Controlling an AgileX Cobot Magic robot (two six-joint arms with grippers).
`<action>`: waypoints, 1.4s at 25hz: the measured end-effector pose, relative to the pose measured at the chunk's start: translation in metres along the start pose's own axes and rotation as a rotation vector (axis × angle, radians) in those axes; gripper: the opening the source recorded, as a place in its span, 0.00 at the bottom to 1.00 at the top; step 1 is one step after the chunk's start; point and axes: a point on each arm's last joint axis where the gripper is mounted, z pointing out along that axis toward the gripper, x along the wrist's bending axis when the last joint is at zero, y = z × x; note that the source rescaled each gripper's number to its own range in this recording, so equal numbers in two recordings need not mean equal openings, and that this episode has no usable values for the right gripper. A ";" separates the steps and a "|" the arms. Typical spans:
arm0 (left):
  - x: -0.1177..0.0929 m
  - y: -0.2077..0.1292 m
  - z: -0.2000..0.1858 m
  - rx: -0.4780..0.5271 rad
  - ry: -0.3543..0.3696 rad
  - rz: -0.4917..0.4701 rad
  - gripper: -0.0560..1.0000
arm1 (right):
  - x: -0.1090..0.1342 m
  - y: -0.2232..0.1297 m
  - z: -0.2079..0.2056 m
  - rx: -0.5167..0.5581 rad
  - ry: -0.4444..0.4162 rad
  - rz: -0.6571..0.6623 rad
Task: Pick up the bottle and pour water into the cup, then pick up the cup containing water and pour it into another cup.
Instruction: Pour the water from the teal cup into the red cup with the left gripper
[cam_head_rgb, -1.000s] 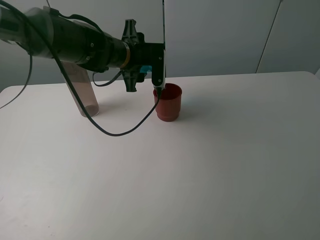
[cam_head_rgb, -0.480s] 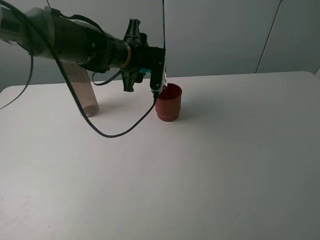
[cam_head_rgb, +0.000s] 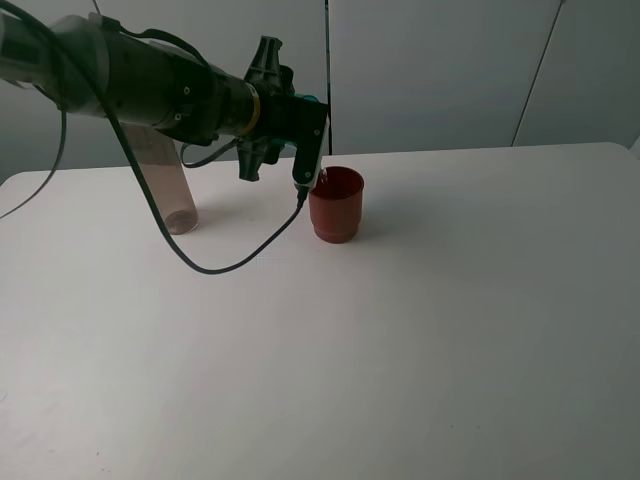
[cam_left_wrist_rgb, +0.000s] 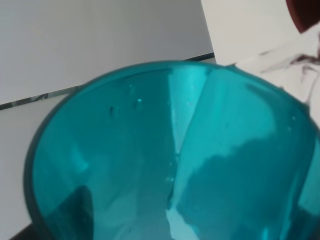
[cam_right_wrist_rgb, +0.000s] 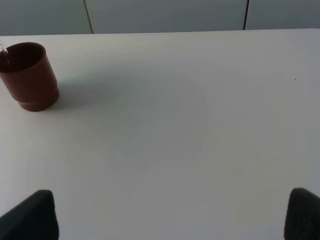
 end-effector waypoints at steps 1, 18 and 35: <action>0.000 0.000 0.000 0.000 0.000 0.000 0.24 | 0.000 0.000 0.000 0.000 0.000 0.000; 0.000 0.008 -0.002 -0.001 0.006 0.077 0.24 | 0.000 0.000 0.000 0.000 0.000 0.000; 0.000 0.016 -0.005 0.023 0.020 0.175 0.24 | 0.000 0.000 0.000 0.000 0.000 0.000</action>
